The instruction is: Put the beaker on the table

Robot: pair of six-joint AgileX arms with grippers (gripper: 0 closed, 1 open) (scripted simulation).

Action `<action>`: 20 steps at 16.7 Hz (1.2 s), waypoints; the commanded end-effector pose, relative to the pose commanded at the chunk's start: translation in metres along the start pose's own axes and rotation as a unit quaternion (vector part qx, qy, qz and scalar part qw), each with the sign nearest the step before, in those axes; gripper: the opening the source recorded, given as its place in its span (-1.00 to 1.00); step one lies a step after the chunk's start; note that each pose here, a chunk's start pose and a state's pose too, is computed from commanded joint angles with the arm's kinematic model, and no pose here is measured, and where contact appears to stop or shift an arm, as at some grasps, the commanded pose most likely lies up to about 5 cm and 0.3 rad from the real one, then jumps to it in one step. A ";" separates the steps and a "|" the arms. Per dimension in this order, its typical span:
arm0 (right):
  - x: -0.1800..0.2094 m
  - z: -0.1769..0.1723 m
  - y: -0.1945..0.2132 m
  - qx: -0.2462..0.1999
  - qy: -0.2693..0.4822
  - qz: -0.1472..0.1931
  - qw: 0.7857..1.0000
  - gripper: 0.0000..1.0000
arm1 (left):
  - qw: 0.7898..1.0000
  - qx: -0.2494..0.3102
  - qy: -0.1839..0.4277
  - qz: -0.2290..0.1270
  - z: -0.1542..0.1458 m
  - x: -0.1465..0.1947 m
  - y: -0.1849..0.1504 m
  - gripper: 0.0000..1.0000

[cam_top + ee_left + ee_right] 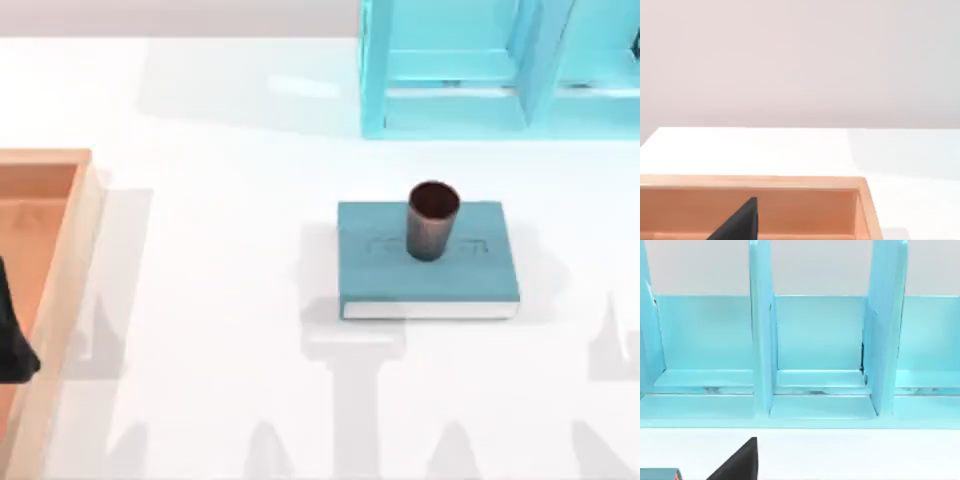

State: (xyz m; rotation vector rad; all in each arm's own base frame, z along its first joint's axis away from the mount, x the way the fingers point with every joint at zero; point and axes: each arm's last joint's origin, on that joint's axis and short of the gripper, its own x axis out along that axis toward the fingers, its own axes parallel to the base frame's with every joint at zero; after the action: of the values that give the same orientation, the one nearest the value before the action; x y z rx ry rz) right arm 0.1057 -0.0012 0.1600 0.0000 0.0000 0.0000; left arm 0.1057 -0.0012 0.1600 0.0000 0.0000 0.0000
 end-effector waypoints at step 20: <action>0.148 0.217 0.032 0.107 0.409 -0.035 0.906 1.00 | 1.000 0.000 0.000 0.000 0.000 0.000 0.000 1.00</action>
State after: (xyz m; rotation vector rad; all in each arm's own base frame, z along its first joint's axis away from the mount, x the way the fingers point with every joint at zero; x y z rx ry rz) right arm 0.2535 0.0310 0.3766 0.2219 0.8437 -0.0731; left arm 0.1057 -0.0012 0.1600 0.0000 0.0000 0.0000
